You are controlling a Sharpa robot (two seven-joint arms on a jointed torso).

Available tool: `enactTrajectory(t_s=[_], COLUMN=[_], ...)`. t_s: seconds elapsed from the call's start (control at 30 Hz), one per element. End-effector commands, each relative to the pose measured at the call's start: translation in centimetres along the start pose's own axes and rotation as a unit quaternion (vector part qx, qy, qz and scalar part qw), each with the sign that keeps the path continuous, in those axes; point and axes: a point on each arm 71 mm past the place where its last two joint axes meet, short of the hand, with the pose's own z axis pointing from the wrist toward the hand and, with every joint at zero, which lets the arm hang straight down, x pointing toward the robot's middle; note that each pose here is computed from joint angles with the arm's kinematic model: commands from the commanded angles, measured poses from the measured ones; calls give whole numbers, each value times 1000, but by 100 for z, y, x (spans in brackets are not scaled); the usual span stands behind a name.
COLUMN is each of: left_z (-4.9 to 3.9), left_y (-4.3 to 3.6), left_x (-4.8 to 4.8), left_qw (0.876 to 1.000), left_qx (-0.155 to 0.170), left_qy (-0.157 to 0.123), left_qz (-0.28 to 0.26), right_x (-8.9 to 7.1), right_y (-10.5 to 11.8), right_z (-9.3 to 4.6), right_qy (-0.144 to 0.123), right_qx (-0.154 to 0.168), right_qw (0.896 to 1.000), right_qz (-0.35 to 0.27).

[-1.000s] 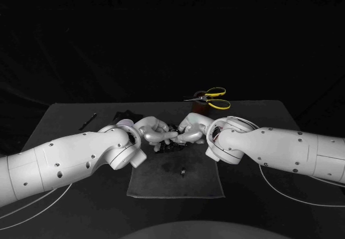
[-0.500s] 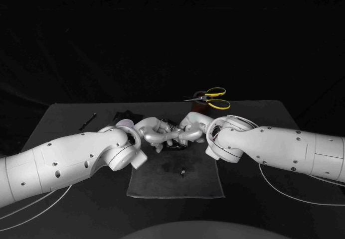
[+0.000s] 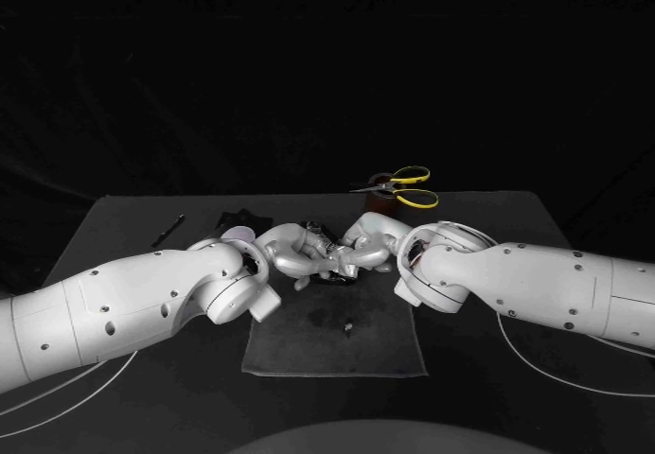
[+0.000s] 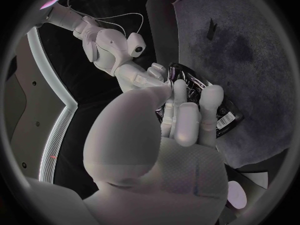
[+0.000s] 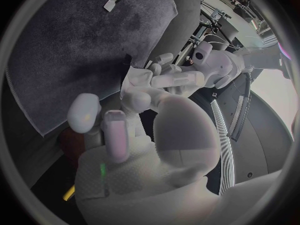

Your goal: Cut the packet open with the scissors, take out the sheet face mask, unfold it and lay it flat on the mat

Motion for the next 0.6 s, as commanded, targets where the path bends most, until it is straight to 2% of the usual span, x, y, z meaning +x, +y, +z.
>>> enactTrajectory(t_s=[0.03, 0.4, 0.6], left_z=[-2, -17, -33], left_y=[17, 82, 111], left_x=[-5, -135, -180], left_qw=[1000, 998, 997], left_qx=[-11, -32, -42], left_qy=[-3, -56, -72], left_qz=[11, 7, 0], right_x=[-15, -61, -102], right_y=[29, -76, -152], right_z=[-32, -95, -101], right_qy=[-8, -4, -5], right_qx=[-20, -14, -3], right_qw=[1000, 1000, 1000], right_qz=[15, 15, 9])
